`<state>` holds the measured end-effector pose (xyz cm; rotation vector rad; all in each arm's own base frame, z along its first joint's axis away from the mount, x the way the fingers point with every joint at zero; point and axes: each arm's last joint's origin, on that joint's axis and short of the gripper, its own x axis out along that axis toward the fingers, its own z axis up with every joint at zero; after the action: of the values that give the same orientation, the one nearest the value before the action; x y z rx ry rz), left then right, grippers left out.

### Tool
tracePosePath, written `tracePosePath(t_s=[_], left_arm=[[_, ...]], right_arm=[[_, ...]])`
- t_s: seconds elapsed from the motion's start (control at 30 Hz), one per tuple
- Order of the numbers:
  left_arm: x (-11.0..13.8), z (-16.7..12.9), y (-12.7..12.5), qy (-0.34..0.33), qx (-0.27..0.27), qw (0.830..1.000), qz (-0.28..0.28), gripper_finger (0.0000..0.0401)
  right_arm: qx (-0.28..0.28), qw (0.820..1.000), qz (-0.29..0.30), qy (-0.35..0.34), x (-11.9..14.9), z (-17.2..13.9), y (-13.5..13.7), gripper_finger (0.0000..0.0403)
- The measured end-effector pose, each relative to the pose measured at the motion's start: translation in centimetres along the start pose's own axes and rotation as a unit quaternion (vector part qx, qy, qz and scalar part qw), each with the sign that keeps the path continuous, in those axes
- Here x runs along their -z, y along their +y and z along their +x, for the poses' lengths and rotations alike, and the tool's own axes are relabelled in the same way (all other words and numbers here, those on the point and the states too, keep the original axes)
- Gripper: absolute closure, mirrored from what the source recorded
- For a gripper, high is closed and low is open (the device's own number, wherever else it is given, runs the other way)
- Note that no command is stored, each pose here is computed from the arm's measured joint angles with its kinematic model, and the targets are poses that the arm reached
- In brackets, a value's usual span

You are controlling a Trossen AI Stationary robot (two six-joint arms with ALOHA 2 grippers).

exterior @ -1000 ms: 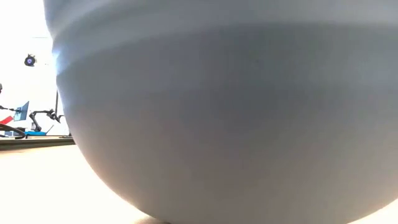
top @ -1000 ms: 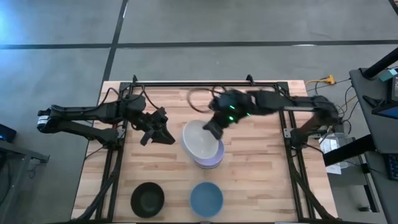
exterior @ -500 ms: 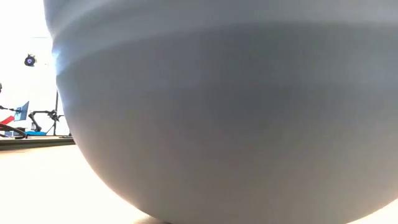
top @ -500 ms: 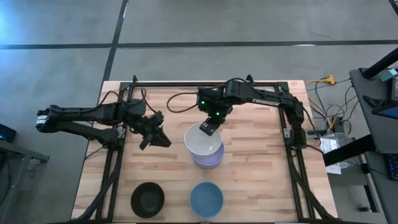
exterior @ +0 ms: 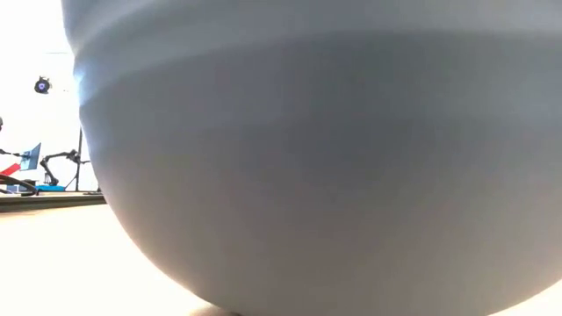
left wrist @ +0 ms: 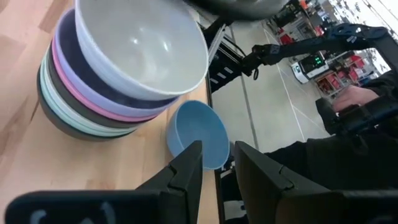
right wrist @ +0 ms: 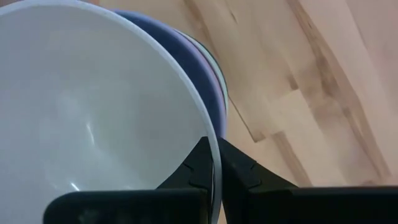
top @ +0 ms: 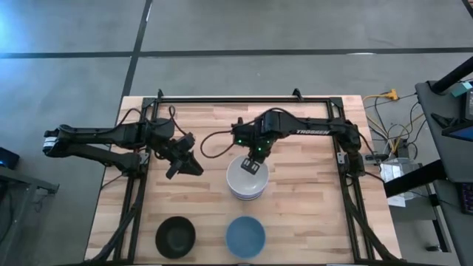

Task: Nest bowls inside each other
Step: Stack the white bowl into the light violet bowl

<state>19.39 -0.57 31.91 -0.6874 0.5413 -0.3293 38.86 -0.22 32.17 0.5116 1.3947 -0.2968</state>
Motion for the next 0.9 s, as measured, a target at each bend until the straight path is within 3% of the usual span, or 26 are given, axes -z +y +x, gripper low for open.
tracePosePath(t_s=[0.5, 0.9], left_arm=[[0.0, 0.3, 0.2, 0.003, -0.006, 1.0, -0.006, 0.0322], [0.0, 0.3, 0.2, 0.002, -0.006, 1.0, -0.006, 0.0322]], right_arm=[[-0.002, 1.0, 0.005, -0.002, -0.1, 2.4, 0.2, 0.0394], [-0.034, 0.999, -0.01, -0.039, 0.2, 4.0, 2.5, 0.0394]])
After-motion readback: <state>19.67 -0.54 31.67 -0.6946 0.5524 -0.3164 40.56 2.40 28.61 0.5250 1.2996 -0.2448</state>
